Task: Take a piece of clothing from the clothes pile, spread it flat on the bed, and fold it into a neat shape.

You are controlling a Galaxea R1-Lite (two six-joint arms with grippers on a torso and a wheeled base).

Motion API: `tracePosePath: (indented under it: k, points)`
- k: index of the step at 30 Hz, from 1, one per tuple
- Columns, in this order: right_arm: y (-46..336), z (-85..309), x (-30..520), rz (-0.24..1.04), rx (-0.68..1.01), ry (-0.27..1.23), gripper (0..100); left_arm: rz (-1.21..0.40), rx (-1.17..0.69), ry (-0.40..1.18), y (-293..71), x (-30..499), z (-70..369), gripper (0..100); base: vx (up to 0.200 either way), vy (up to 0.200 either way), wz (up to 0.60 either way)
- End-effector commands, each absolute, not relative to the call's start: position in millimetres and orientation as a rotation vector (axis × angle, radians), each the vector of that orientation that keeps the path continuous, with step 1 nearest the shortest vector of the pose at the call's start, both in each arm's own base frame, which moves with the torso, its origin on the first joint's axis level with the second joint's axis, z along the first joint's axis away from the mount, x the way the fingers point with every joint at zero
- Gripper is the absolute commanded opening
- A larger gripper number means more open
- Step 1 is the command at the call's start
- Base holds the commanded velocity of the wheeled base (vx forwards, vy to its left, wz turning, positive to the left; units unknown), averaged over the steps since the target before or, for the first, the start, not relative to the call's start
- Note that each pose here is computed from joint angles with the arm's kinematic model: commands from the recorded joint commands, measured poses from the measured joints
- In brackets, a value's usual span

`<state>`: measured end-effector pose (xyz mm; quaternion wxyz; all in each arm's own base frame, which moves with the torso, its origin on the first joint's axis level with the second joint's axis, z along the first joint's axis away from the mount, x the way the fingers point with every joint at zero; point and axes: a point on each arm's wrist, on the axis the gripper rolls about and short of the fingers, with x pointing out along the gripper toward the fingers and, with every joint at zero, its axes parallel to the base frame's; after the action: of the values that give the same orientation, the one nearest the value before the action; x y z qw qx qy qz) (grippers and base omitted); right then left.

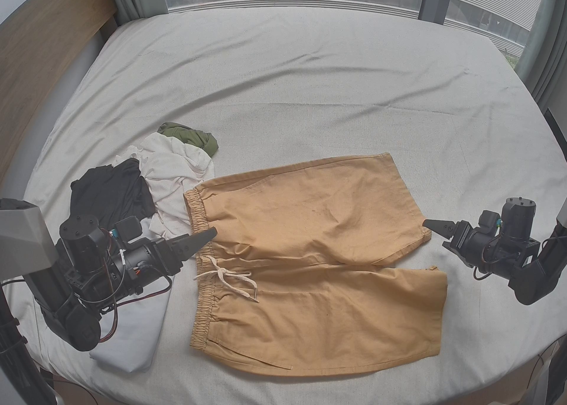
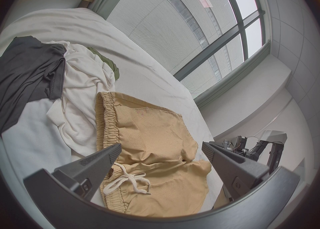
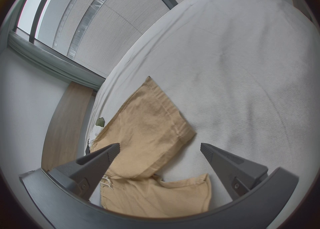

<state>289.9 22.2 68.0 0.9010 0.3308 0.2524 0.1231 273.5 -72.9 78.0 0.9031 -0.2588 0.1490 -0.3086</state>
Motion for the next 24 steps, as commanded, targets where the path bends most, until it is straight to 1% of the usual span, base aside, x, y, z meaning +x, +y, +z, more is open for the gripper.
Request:
tracePosePath:
  k: [1, 6, 12, 17, 21, 24]
  points:
    - [20.1, 60.0, 284.8, 0.233, 0.670, 0.580, 100, -0.637, -0.536, 0.320, -73.3, 272.4, 75.5, 100, 0.000, 0.000, 0.00]
    - [20.8, 53.2, 280.4, 0.213, 0.672, 0.653, 100, -0.642, -0.540, 0.373, -75.7, 262.1, 68.5, 100, 0.000, 0.000, 0.00]
    - [21.0, 52.0, 275.4, 0.207, 0.673, 0.675, 100, -0.644, -0.545, 0.433, -74.4, 252.3, 59.7, 100, 0.000, 0.000, 0.00]
    - [21.2, 60.2, 271.4, 0.221, 0.664, 0.643, 100, -0.624, -0.551, 0.498, -70.7, 239.0, 51.2, 100, 0.000, 0.000, 0.00]
    - [21.4, 74.6, 265.0, 0.245, 0.657, 0.595, 100, -0.607, -0.556, 0.546, -66.6, 224.3, 47.6, 100, 0.000, 0.000, 0.00]
    - [21.1, 85.6, 251.7, 0.265, 0.619, 0.559, 100, -0.603, -0.553, 0.582, -63.4, 207.2, 48.0, 100, 0.000, 0.000, 0.00]
